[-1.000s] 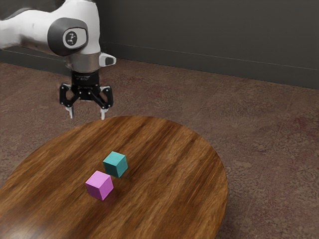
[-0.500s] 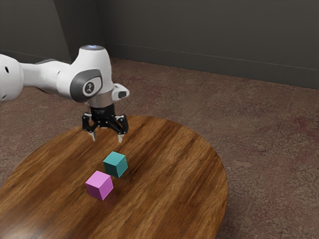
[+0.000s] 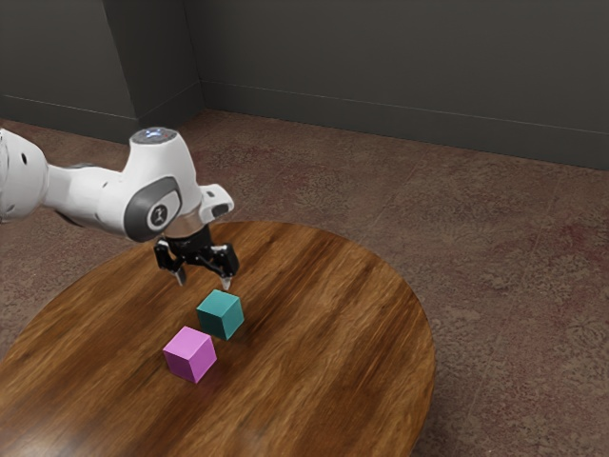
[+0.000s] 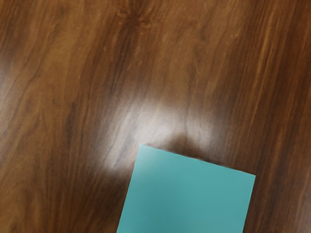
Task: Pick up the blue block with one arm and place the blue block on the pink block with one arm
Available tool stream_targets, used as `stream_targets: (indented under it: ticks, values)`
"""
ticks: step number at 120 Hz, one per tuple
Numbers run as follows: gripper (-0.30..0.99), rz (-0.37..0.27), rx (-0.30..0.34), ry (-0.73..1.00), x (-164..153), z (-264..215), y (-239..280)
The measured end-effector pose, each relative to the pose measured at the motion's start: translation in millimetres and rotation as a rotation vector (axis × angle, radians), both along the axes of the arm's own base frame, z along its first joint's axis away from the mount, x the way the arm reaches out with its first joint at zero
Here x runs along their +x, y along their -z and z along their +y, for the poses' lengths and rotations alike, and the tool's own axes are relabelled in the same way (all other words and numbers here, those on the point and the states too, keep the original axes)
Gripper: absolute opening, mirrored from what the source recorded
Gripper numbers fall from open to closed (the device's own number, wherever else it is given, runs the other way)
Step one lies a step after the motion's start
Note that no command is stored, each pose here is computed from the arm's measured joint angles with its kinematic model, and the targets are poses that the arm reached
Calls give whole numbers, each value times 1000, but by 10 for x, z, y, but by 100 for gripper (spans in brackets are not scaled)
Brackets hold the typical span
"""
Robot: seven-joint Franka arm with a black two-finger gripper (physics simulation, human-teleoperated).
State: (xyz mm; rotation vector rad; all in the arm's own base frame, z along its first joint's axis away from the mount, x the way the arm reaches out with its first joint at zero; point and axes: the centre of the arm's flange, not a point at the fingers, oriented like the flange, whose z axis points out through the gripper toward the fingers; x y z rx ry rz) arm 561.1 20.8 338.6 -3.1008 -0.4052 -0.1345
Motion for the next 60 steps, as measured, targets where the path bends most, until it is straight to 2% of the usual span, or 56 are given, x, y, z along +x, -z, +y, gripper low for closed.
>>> stream_targets:
  ticks: [30, 60]
  values:
    - [69, -11, -6, 67, 32, -6, 100]
    - [69, 7, -20, 132, 29, -6, 253]
